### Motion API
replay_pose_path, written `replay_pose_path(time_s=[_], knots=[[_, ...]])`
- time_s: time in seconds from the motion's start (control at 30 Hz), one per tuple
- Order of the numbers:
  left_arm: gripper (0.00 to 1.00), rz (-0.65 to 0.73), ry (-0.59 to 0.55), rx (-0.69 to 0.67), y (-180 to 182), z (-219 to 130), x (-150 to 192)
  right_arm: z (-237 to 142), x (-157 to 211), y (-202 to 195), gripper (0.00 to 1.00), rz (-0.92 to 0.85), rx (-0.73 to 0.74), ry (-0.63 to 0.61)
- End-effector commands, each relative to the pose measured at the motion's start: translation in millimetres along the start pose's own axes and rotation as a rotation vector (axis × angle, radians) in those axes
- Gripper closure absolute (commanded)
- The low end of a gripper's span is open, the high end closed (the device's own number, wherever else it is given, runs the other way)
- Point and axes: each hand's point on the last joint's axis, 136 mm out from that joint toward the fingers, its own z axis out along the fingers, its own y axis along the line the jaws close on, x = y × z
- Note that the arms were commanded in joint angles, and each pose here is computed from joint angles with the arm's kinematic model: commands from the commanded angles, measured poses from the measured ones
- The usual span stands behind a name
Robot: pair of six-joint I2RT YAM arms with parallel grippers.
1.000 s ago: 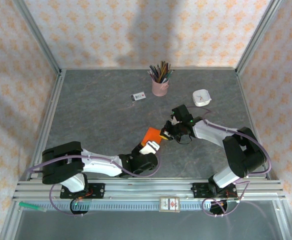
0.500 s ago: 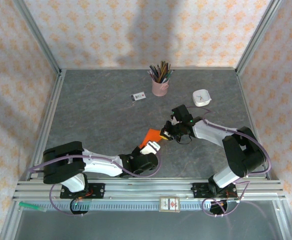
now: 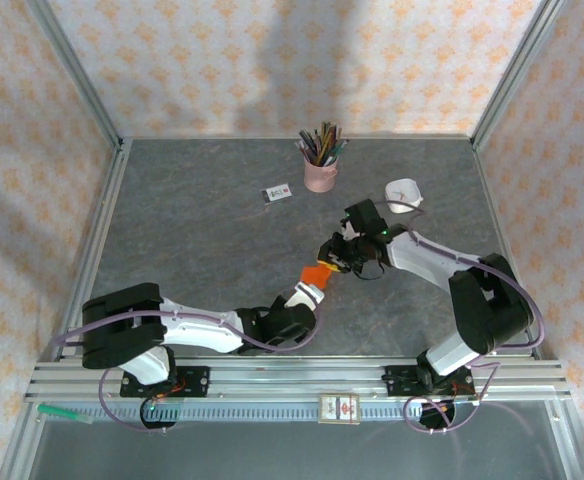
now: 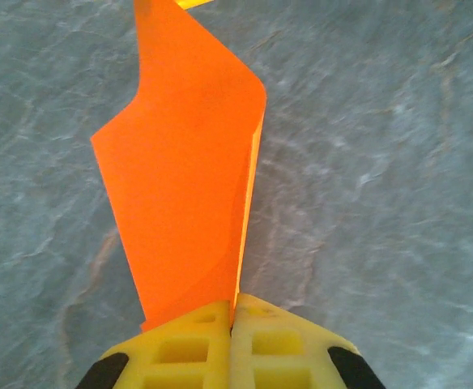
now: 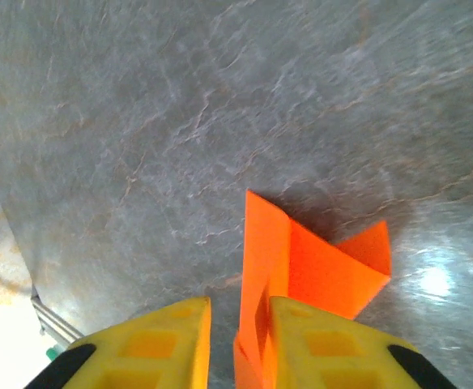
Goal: Fold a paper plane with a square sheet of paper (pick it up from the middle)
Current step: Perform the fifth fold on the wing at the bottom-center of the table.
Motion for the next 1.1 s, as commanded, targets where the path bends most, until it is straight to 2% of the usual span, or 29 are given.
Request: replay_pose_path(time_s=[0.0,0.17,0.5,1.07], knots=[[1.00,-0.153,-0.021,0.138,-13.9,-7.7,-12.6,-23.9,-15.1,-3.9,0.73,-0.033,0.032,-0.069],[1.00,-0.283,-0.019,0.267,-19.4,-12.0,-20.9,-45.5,-28.4,-2.7,0.72,-0.077,0.058,-0.138],[1.00,-0.375,-0.012,0.331,-16.5,-9.0,-17.2,-62.0,-26.5,-7.8,0.69,-0.152,0.093,-0.195],[1.00,-0.559,0.026,0.493,-29.6,-1.0,-9.0,-64.0,-3.8,-41.6,0.57,-0.168,0.211,-0.159]])
